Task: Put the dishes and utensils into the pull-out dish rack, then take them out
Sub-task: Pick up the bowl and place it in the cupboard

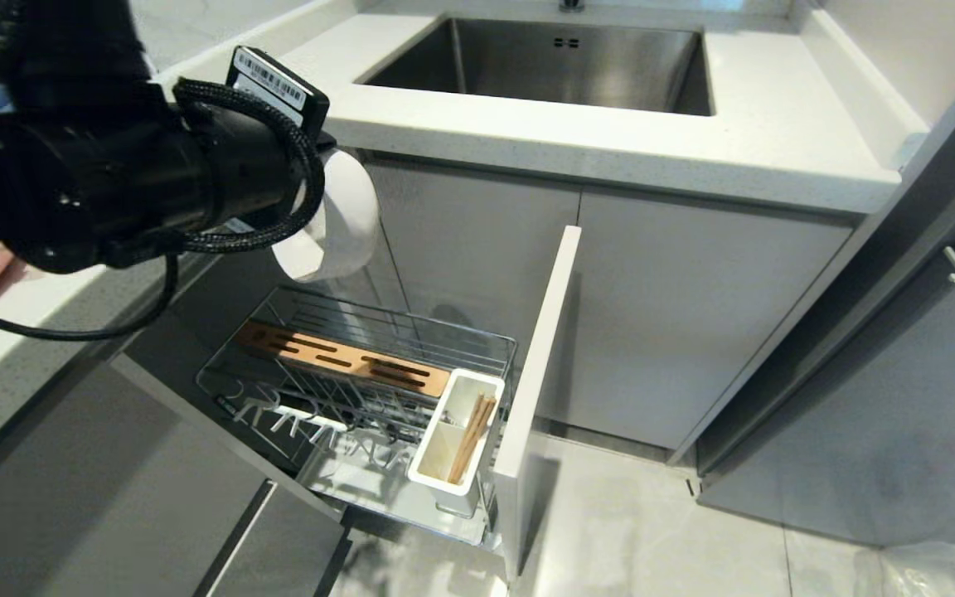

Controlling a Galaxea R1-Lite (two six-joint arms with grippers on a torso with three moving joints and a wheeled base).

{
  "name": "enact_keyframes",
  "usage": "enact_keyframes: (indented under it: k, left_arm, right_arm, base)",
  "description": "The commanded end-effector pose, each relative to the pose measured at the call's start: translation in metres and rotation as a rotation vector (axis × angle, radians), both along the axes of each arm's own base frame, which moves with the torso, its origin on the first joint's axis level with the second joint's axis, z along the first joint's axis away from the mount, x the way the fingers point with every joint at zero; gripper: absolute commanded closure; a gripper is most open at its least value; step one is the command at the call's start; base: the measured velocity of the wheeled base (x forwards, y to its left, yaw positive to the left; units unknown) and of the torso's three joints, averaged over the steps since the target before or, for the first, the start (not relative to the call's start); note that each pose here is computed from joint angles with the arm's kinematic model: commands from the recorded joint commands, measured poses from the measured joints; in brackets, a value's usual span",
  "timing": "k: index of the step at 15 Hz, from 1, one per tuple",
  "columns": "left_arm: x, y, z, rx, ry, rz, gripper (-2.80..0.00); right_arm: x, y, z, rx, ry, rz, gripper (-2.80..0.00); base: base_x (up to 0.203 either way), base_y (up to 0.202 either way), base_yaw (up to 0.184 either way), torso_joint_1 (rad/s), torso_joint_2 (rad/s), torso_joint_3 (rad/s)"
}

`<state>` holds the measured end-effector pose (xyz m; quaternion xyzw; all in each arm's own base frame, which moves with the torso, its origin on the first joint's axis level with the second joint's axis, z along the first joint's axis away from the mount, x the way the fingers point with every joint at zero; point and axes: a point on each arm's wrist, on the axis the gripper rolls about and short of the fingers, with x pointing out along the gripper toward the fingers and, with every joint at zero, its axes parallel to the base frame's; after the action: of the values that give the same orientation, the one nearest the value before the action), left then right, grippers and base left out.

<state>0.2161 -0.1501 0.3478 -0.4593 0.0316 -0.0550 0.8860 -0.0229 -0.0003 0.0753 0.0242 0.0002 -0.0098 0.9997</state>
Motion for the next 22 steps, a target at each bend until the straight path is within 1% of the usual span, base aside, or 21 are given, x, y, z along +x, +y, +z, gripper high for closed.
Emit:
enact_keyframes:
  k: [1, 3, 5, 7, 9, 11, 13, 14, 15, 18, 19, 22]
  left_arm:
    - [0.023, -0.010, -0.016, -0.036, 0.026, 0.026, 0.00]
    - [0.038, -0.018, -0.029, -0.063, 0.031, 0.041, 0.00]
    - [0.057, -0.022, -0.044, -0.139, 0.034, 0.066, 0.00]
    - [0.070, -0.027, -0.061, -0.170, 0.049, 0.079, 0.00]
    - [0.086, -0.026, -0.080, -0.214, 0.044, 0.107, 0.00]
    - [0.101, -0.026, -0.099, -0.234, 0.030, 0.124, 0.00]
    - [0.114, -0.022, -0.111, -0.269, -0.001, 0.140, 0.00]
    - [0.119, -0.021, -0.115, -0.303, -0.011, 0.136, 0.00]
    - [0.123, -0.021, -0.120, -0.321, -0.010, 0.126, 0.00]
    - [0.134, -0.022, -0.135, -0.339, 0.000, 0.132, 0.00]
    - [0.139, -0.020, -0.141, -0.357, 0.009, 0.143, 0.00]
    - [0.148, -0.020, -0.157, -0.388, 0.034, 0.157, 0.00]
  right_arm:
    - [0.000, 0.000, 0.000, 0.001, 0.002, 0.000, 0.00]
    - [0.000, 0.000, 0.000, 0.001, 0.002, 0.000, 0.00]
    - [0.000, 0.000, 0.000, 0.001, 0.002, 0.000, 0.00]
    - [0.000, 0.000, 0.000, 0.001, 0.002, 0.000, 0.00]
    - [0.000, 0.000, 0.000, 0.001, 0.002, 0.000, 0.00]
    - [0.000, 0.000, 0.000, 0.001, 0.002, 0.000, 0.00]
    - [0.000, 0.000, 0.000, 0.001, 0.002, 0.000, 0.00]
    - [0.000, 0.000, 0.000, 0.001, 0.002, 0.000, 0.00]
    - [0.000, 0.000, 0.000, 0.001, 0.002, 0.000, 0.00]
    - [0.000, 0.000, 0.000, 0.001, 0.002, 0.000, 0.00]
    - [0.000, 0.000, 0.000, 0.001, 0.002, 0.000, 0.00]
    - [0.000, 0.000, 0.000, 0.001, 0.002, 0.000, 0.00]
  base:
    - [0.000, 0.000, 0.000, 0.000, 0.00, 0.000]
    - [0.000, 0.000, 0.000, 0.000, 0.00, 0.000]
    - [0.000, 0.000, 0.000, 0.000, 0.00, 0.000]
    - [0.000, 0.000, 0.000, 0.000, 0.00, 0.000]
    - [0.000, 0.000, 0.000, 0.000, 0.00, 0.000]
    - [0.000, 0.000, 0.000, 0.000, 0.00, 0.000]
    - [0.000, 0.000, 0.000, 0.000, 0.00, 0.000]
    - [0.000, 0.000, 0.000, 0.000, 0.00, 0.000]
    - [0.000, 0.000, 0.000, 0.000, 0.00, 0.000]
    - [0.000, 0.000, 0.000, 0.000, 0.00, 0.000]
    - [0.000, 0.000, 0.000, 0.000, 0.00, 0.000]
    - [0.000, 0.000, 0.000, 0.000, 0.00, 0.000]
